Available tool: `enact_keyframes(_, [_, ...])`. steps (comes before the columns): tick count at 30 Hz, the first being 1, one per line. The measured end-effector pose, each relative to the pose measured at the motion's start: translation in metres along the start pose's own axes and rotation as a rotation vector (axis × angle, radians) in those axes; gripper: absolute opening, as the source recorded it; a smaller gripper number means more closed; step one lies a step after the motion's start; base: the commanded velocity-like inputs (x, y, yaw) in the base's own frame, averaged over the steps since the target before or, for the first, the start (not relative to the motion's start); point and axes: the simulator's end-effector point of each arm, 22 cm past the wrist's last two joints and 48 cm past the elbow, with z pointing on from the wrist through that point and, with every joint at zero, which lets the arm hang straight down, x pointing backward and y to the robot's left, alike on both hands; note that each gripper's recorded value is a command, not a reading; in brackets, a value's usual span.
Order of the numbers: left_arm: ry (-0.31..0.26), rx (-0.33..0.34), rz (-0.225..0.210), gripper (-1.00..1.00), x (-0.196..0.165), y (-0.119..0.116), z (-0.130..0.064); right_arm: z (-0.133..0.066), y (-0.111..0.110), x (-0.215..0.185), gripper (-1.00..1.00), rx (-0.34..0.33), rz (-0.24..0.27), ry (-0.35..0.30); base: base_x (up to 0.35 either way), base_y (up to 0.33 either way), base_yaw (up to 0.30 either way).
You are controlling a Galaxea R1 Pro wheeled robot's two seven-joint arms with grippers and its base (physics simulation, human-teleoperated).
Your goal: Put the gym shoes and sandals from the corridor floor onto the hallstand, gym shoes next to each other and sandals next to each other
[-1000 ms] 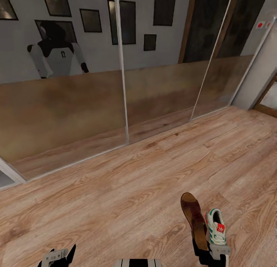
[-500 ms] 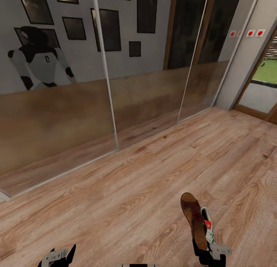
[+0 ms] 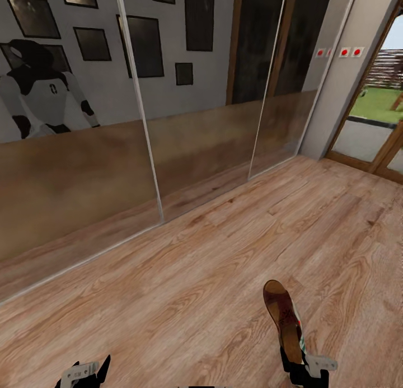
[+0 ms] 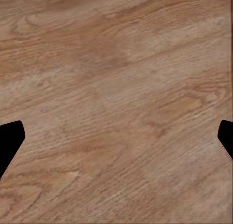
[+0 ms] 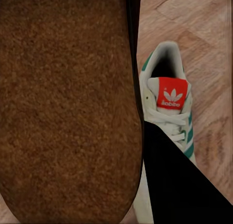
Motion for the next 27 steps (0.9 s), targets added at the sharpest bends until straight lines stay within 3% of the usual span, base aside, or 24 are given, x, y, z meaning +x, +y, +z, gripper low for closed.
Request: enact_keyframes(27, [0.001, 0.005, 0.001, 1.00, 0.0005, -0.0024, 0.0003, 0.0000, 0.0040, 0.0000, -1.00, -0.003, 0.005, 0.000, 0.194, 0.266, -0.282])
